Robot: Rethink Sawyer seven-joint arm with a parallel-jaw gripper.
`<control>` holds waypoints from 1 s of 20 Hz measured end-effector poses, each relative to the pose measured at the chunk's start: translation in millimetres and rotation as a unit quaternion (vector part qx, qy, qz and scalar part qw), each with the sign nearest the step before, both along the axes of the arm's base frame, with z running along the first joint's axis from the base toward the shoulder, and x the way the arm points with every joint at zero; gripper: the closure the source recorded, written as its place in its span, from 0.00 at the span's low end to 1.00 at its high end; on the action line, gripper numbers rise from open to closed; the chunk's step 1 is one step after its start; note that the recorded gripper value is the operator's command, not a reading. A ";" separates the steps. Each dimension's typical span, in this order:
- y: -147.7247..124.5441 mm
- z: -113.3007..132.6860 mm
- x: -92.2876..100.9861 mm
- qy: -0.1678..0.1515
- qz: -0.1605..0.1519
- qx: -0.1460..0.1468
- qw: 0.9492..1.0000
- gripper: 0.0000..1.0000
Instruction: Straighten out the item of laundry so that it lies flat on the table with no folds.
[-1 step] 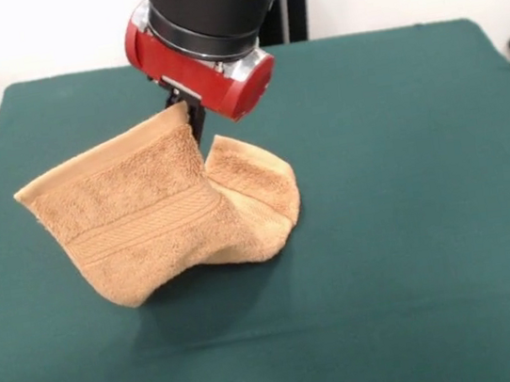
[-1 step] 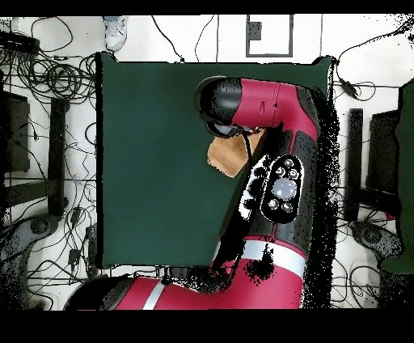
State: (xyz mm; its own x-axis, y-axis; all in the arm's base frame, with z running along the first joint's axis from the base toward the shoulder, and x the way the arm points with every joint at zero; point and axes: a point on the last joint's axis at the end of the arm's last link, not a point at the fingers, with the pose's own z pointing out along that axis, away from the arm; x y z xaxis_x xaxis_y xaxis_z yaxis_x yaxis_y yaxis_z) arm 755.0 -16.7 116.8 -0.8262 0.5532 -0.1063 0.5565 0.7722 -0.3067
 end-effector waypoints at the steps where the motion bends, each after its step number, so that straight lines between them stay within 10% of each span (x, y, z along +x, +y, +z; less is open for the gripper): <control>1: 0.5 0.1 0.0 0.000 -0.001 0.001 1.000 1.00; 20: 1.5 7.6 -0.6 0.089 -0.035 0.001 0.995 1.00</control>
State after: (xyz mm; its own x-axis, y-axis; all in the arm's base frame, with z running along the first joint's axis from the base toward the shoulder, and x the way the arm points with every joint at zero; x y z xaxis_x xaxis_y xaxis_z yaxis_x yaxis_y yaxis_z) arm 754.4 -15.2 124.4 -0.7915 0.6098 0.0401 0.5457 0.7347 -0.4030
